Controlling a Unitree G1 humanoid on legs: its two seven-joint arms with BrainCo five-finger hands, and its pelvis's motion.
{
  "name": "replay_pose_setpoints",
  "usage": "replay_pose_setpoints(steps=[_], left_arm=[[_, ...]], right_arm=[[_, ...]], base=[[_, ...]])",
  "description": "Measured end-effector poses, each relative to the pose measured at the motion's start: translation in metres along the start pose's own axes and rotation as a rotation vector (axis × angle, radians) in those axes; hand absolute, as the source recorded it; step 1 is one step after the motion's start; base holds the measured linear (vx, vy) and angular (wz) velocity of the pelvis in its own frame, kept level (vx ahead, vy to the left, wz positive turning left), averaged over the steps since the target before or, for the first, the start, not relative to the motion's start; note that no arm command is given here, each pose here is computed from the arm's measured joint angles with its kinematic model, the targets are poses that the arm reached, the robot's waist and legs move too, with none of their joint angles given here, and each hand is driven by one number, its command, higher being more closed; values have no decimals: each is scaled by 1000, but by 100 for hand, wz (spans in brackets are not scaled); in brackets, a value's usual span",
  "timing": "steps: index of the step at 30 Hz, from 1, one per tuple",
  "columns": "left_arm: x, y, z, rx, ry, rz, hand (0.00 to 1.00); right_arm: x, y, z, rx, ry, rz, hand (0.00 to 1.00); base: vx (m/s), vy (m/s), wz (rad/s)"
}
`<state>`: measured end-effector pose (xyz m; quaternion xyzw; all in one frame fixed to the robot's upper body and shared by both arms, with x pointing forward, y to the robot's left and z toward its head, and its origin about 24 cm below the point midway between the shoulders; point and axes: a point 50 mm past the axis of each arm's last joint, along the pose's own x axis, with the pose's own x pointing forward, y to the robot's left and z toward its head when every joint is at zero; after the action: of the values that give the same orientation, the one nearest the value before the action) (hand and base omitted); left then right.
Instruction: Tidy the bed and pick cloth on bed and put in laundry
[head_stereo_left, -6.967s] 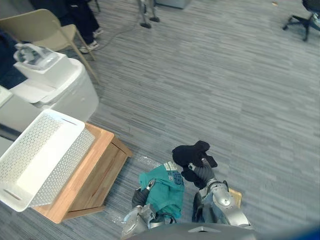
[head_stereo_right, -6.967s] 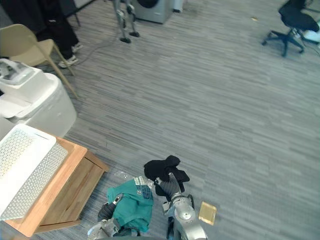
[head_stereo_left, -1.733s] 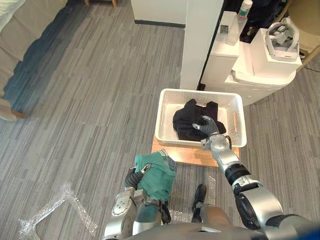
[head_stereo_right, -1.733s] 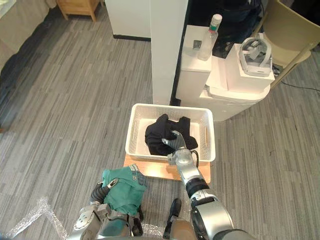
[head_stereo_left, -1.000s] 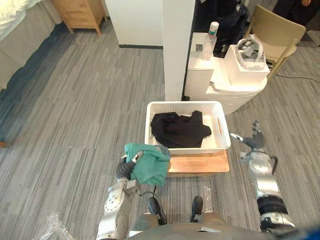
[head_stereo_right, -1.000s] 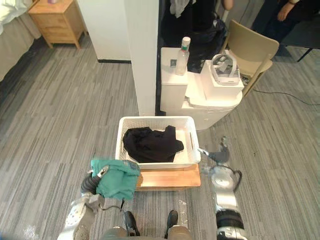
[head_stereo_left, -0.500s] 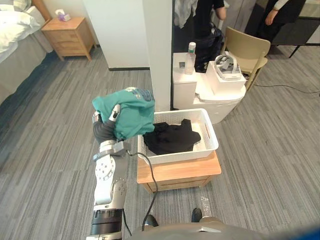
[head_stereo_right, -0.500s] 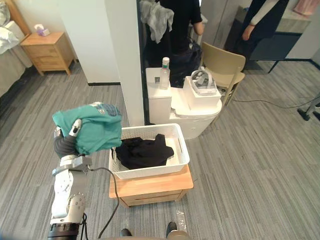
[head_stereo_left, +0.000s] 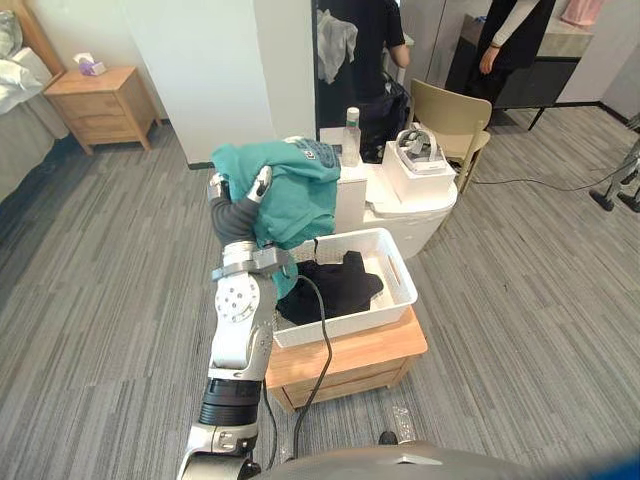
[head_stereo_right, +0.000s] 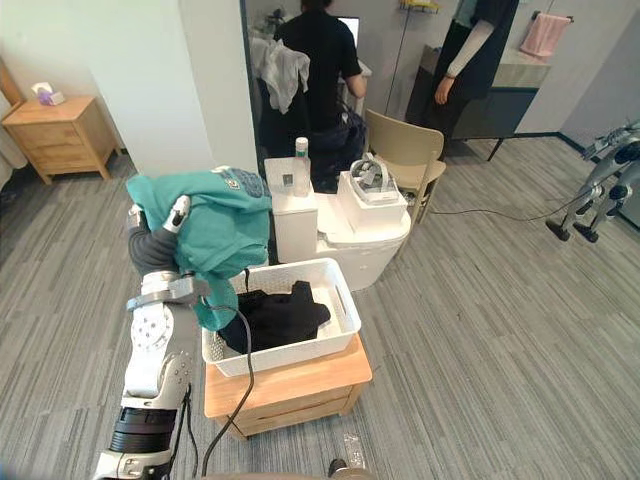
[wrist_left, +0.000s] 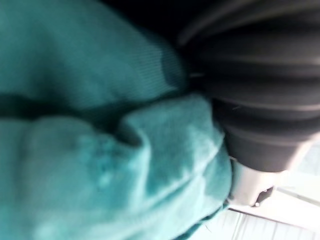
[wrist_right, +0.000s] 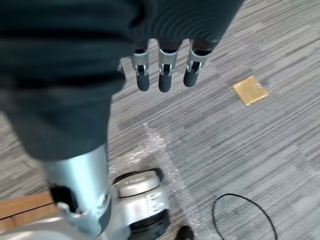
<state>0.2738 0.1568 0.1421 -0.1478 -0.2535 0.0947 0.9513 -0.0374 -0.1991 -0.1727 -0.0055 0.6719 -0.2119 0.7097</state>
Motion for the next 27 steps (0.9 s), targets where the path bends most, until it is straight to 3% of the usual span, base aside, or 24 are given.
replay_pose_setpoints(steps=[4,9,12,17,27], left_arm=[[5,-9,-8,51,17,-38,100],[7,-2,-44,215,170,-63,100],[0,6,-66,334,289,-113,100],[-12,-5,-83,463,356,-266,100],[-28,-8,-103,563,444,-366,100]], right_arm=[[0,3,3,9,-20,12,0],[-1,6,8,-5,-46,21,0],[-1,5,14,-4,-73,19,0],[-4,5,13,-33,-103,25,0],[-8,20,6,-78,-107,76,0]], base=[[39,15,0],[39,11,-2],[13,8,-4],[3,2,-1],[8,3,-5]])
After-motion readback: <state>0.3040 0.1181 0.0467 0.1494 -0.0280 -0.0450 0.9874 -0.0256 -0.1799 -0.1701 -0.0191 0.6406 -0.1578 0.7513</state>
